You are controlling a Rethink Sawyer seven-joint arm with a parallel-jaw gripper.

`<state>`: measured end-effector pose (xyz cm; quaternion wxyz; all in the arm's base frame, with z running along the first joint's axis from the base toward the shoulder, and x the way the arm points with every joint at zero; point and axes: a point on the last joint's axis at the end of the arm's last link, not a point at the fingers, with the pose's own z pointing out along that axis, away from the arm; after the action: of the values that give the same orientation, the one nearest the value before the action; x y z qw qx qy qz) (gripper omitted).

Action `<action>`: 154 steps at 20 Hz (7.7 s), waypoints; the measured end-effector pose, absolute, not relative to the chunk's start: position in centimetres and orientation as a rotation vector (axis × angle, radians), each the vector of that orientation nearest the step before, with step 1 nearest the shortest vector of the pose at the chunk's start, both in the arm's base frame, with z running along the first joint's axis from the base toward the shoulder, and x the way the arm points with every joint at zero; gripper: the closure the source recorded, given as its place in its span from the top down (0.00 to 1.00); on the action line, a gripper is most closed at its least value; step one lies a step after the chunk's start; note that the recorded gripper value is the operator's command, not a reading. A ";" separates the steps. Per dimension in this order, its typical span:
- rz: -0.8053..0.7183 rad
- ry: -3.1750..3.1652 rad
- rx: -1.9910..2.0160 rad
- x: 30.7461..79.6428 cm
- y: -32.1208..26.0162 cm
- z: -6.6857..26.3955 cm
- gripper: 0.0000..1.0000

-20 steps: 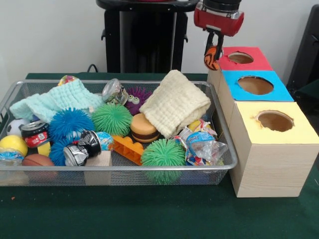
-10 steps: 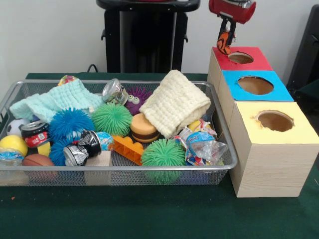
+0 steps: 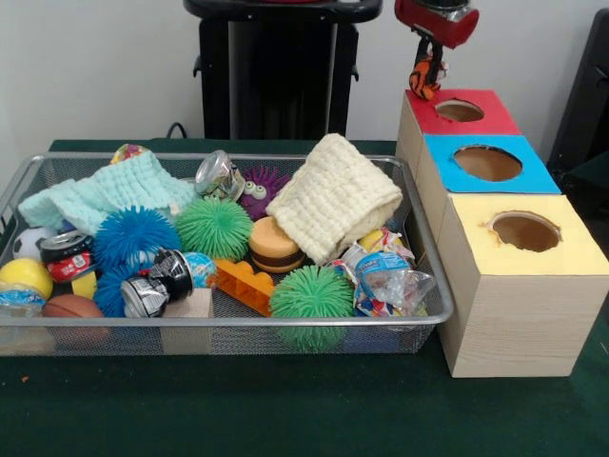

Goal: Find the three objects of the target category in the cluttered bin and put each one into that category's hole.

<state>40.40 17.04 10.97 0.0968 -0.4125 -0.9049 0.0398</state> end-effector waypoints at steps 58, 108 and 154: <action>0.126 -2.670 -1.181 48.0 21.1 10.5 1.00; 0.262 -2.675 -1.122 49.8 18.0 12.9 0.00; 0.410 -2.686 -0.882 53.4 15.1 13.2 0.00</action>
<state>53.43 15.09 13.17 0.1422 -0.3055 -0.9308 0.1419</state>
